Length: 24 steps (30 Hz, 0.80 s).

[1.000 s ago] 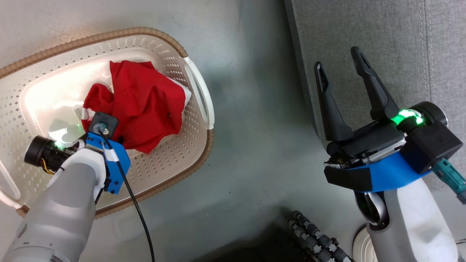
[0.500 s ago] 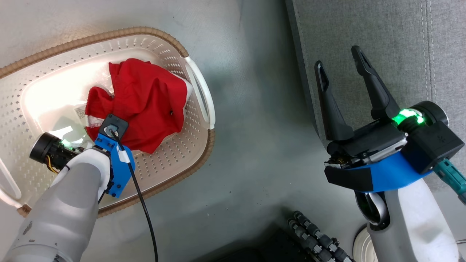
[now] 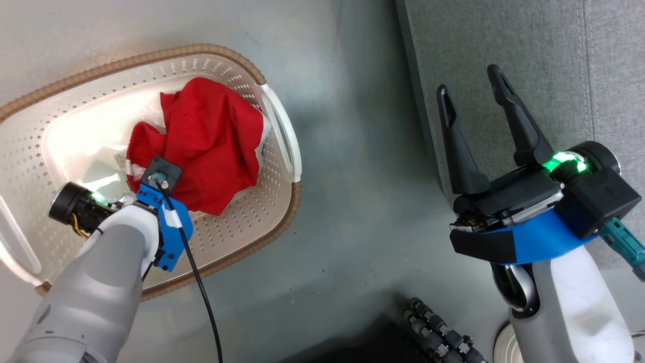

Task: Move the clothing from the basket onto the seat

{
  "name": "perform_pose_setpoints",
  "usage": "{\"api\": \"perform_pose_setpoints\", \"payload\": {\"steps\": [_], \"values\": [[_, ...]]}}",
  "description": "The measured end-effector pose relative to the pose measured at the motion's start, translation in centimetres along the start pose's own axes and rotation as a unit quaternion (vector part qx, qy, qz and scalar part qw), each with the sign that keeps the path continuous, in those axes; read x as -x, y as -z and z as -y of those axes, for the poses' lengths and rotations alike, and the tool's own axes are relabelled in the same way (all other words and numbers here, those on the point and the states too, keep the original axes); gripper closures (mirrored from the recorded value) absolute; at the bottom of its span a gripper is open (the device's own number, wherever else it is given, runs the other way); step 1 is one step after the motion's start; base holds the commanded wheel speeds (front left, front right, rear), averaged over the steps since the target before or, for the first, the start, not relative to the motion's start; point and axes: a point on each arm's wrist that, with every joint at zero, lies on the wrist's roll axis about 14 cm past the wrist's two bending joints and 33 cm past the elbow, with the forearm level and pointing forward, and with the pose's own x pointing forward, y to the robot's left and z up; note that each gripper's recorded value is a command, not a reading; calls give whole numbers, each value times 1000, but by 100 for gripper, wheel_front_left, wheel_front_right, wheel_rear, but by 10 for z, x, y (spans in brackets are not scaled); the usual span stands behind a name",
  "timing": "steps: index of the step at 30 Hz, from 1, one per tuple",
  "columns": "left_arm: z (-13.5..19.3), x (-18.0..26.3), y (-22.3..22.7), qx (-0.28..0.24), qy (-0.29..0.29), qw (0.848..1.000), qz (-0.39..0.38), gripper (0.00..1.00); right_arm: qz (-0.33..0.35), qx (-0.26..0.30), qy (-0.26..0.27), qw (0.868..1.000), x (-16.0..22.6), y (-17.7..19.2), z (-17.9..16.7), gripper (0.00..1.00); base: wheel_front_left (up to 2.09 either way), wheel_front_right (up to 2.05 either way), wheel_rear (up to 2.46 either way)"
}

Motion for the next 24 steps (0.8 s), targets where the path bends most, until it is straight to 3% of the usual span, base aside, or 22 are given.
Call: {"api": "perform_pose_setpoints", "payload": {"steps": [12,24], "values": [[24,40,-51,13,-2,994,109,100,5,1,-3,1000,10,-15,-5,0,0,0,0],[46,133,-108,22,-38,968,248,100,-1,7,-26,1000,48,-41,-19,0,0,0,0]]}}
